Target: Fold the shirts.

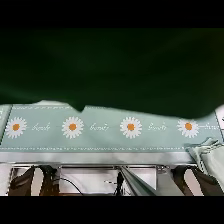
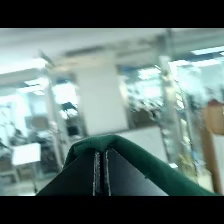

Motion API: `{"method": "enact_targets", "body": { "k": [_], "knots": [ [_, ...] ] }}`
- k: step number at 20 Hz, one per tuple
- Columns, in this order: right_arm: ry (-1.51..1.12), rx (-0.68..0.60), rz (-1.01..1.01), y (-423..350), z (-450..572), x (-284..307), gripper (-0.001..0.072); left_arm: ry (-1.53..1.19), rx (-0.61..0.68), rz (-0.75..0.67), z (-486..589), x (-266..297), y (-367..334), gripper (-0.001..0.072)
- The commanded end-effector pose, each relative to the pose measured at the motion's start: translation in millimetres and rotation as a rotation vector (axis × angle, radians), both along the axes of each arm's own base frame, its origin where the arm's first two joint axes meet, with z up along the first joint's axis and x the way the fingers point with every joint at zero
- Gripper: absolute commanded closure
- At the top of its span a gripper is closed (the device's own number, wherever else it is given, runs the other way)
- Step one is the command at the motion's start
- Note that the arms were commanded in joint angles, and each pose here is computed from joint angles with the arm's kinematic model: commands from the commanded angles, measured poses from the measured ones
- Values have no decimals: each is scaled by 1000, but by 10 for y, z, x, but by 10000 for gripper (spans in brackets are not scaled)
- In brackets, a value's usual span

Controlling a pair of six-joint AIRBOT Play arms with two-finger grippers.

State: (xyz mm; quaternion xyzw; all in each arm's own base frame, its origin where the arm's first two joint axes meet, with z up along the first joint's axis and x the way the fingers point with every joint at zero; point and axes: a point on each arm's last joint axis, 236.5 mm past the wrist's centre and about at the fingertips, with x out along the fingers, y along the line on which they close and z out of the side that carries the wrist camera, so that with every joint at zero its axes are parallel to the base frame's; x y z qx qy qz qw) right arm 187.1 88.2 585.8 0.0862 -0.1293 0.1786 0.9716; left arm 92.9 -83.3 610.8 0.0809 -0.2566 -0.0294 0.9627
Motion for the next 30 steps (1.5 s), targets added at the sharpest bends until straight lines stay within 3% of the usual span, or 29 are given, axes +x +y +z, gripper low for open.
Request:
{"method": "enact_targets", "body": {
  "k": [1,4,7,8,12,18,25,30],
  "knots": [
    [125,-46,-134,-73,-242,-314,688,64,-11,53,-121,-398,-132,691],
    [303,-105,-258,-240,-731,-512,688,234,27,139,-515,-459,-87,691],
    [615,-250,-365,-548,-1478,-631,688,457,15,178,-998,-306,68,691],
    [675,-221,-353,-577,-1596,-590,688,561,4,171,-1208,-181,130,691],
    [897,-232,-250,-684,-2191,-164,688,1000,-58,-16,-2273,533,246,692],
    [1353,-152,-134,-1075,-3667,806,689,1263,-318,-239,-3716,1640,460,692],
    [1335,-127,-26,-825,-4510,2279,689,1276,-364,-330,-4475,2975,226,692],
    [1105,-60,-139,-957,-4678,3238,689,1187,-221,-266,-4931,3697,117,691]
  ]
}}
